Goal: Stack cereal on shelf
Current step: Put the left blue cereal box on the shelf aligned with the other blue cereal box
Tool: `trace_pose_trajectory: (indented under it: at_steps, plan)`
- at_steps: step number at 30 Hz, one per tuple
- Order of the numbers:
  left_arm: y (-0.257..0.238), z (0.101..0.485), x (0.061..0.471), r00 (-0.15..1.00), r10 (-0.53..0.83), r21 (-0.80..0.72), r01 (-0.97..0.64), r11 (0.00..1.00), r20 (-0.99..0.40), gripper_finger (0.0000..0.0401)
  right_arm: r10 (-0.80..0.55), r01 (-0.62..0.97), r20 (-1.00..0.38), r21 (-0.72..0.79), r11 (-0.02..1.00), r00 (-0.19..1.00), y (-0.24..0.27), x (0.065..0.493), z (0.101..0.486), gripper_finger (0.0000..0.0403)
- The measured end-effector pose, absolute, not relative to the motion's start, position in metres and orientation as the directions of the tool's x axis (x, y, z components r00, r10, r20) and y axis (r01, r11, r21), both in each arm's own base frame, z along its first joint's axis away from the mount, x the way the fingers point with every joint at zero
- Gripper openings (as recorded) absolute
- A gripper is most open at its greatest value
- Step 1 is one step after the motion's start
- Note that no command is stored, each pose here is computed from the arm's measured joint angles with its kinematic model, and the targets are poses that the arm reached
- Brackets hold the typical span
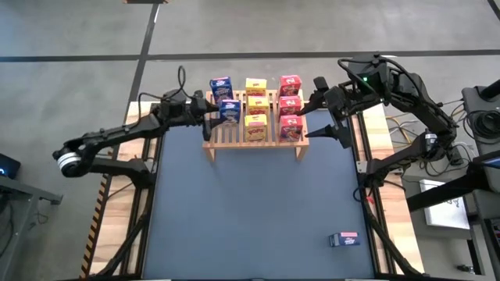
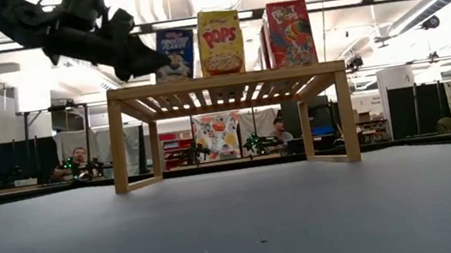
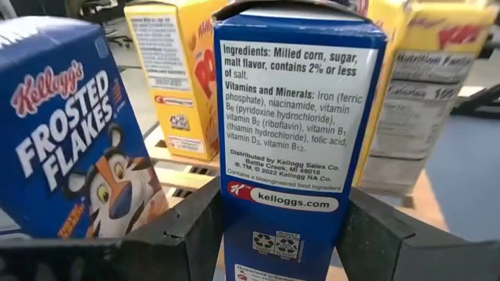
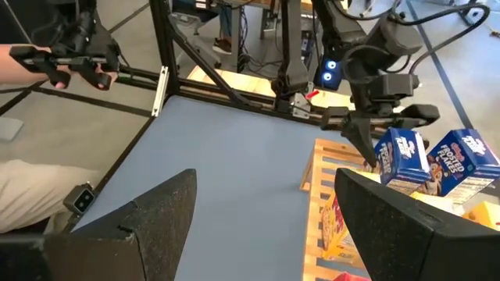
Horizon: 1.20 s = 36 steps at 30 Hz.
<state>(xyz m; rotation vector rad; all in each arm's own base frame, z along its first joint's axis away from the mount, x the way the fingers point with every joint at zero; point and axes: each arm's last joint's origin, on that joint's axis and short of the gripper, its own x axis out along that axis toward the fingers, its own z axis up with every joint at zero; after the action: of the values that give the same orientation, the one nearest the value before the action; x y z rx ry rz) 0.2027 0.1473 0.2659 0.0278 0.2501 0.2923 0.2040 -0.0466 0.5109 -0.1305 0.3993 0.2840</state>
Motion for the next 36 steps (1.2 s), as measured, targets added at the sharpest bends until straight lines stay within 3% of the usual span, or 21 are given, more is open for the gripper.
trace_pose_trajectory:
  at_steps: [13, 26, 36]
  plan:
    - [0.156, 0.264, 0.191, 0.909, 0.337, 0.1, -0.322, 0.941, -0.245, 0.019, 0.248, -0.295, -0.416, -0.05, 0.954, 0.875, -0.047, 0.204, 0.509, 0.0292]
    - [0.157, 0.254, 0.184, 0.916, 0.306, 0.043, -0.306, 0.951, -0.26, 0.0192, 0.244, -0.294, -0.42, -0.058, 0.954, 0.874, -0.047, 0.204, 0.508, 0.0292]
    - [0.159, 0.266, 0.186, 0.908, 0.277, 0.016, -0.287, 0.958, -0.313, 0.026, 0.231, -0.278, -0.422, -0.054, 0.959, 0.877, -0.048, 0.205, 0.507, 0.0292]
